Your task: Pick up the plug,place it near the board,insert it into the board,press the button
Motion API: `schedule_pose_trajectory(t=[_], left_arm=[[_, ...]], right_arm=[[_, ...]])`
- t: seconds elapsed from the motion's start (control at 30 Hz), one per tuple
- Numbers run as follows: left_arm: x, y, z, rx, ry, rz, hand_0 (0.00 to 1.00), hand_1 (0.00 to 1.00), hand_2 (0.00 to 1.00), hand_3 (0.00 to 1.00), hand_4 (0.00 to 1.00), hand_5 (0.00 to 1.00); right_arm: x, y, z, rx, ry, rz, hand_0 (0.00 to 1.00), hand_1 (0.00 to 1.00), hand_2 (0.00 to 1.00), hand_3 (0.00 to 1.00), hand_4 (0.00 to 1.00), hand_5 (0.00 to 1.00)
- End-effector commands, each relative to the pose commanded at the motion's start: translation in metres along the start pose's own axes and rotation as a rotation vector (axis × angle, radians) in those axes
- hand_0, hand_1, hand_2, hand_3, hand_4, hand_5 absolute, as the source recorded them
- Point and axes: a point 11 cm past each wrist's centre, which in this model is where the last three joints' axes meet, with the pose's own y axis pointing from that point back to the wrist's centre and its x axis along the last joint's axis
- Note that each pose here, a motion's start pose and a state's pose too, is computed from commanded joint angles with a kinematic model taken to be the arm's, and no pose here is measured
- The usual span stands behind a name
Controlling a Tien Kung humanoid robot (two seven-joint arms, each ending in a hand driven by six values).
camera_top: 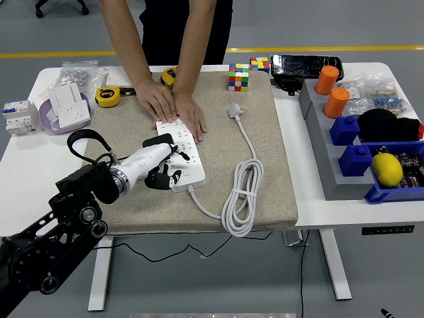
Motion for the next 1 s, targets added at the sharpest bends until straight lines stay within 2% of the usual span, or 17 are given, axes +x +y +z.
schedule_pose_trajectory(t=[0.1,0.13,0.2,0.3,0.33,0.4,0.5,0.53,0.6,0.7,0.73,0.9,0.93,1.0], left_arm=[[0.006,-0.002,0.000,-0.010,0.040,0.036,0.180,0.053,0.149,0.672,0.457,0.002],[0.007,-0.003,-0.001,-0.014,0.056,0.046,0.252,0.282,0.298,0.492,0.799,0.067],[0.010,-0.005,-0.002,-0.027,0.089,0.071,0.252,0.282,0.298,0.492,0.799,0.067],[0.014,-0.009,-0.002,-0.071,0.206,0.123,0.252,0.282,0.298,0.492,0.799,0.067],[0.016,-0.010,-0.003,-0.084,0.246,0.144,0.412,0.500,0.507,0.436,0.899,0.125],[0.018,-0.013,-0.003,-0.106,0.313,0.164,0.412,0.500,0.507,0.436,0.899,0.125],[0.014,-0.017,0.001,-0.145,0.415,0.135,0.412,0.500,0.507,0.436,0.899,0.125],[0.014,-0.018,0.001,-0.157,0.451,0.128,0.739,0.831,0.765,0.649,0.998,0.220],[0.014,-0.020,0.001,-0.164,0.496,0.125,0.739,0.831,0.765,0.649,0.998,0.220],[0.016,-0.025,-0.004,-0.148,0.519,0.137,0.739,0.831,0.765,0.649,0.998,0.220],[0.017,-0.027,-0.007,-0.140,0.521,0.150,0.884,0.966,0.934,0.920,0.998,0.296],[0.026,-0.033,-0.023,-0.084,0.499,0.226,0.884,0.966,0.934,0.920,0.998,0.296],[0.028,-0.034,-0.026,-0.068,0.476,0.239,0.932,0.994,0.965,0.937,0.998,0.272],[0.032,-0.036,-0.034,-0.033,0.429,0.256,0.932,0.994,0.965,0.937,0.998,0.272]], right_arm=[[-0.001,0.000,0.000,-0.001,0.001,-0.001,0.844,0.754,0.740,0.773,0.998,0.893],[-0.001,0.000,0.000,-0.001,0.002,-0.002,0.844,0.754,0.740,0.772,0.998,0.893],[-0.001,0.000,0.001,-0.001,0.002,-0.003,0.844,0.754,0.740,0.772,0.998,0.893],[-0.002,0.000,0.002,-0.004,0.004,-0.003,0.844,0.754,0.740,0.772,0.998,0.893],[-0.002,0.000,0.002,-0.005,0.004,-0.003,0.844,0.754,0.740,0.772,0.998,0.893],[-0.001,0.000,0.003,-0.008,0.006,-0.003,0.844,0.754,0.740,0.772,0.998,0.893],[-0.001,0.000,0.003,-0.008,0.008,-0.003,0.844,0.754,0.740,0.772,0.998,0.893],[-0.001,0.000,0.003,-0.007,0.008,-0.002,0.844,0.754,0.740,0.773,0.998,0.893],[-0.001,0.000,0.002,-0.005,0.007,-0.003,0.844,0.754,0.740,0.773,0.998,0.893],[-0.001,0.000,0.002,-0.006,0.007,-0.003,0.844,0.754,0.740,0.773,0.998,0.893],[-0.001,0.000,0.002,-0.005,0.006,-0.003,0.844,0.753,0.740,0.773,0.998,0.894],[-0.002,0.000,0.002,-0.005,0.005,-0.004,0.844,0.753,0.740,0.773,0.998,0.894],[-0.002,0.000,0.002,-0.005,0.005,-0.004,0.844,0.753,0.740,0.772,0.998,0.895],[-0.002,0.000,0.002,-0.005,0.005,-0.004,0.844,0.753,0.740,0.772,0.998,0.895]])
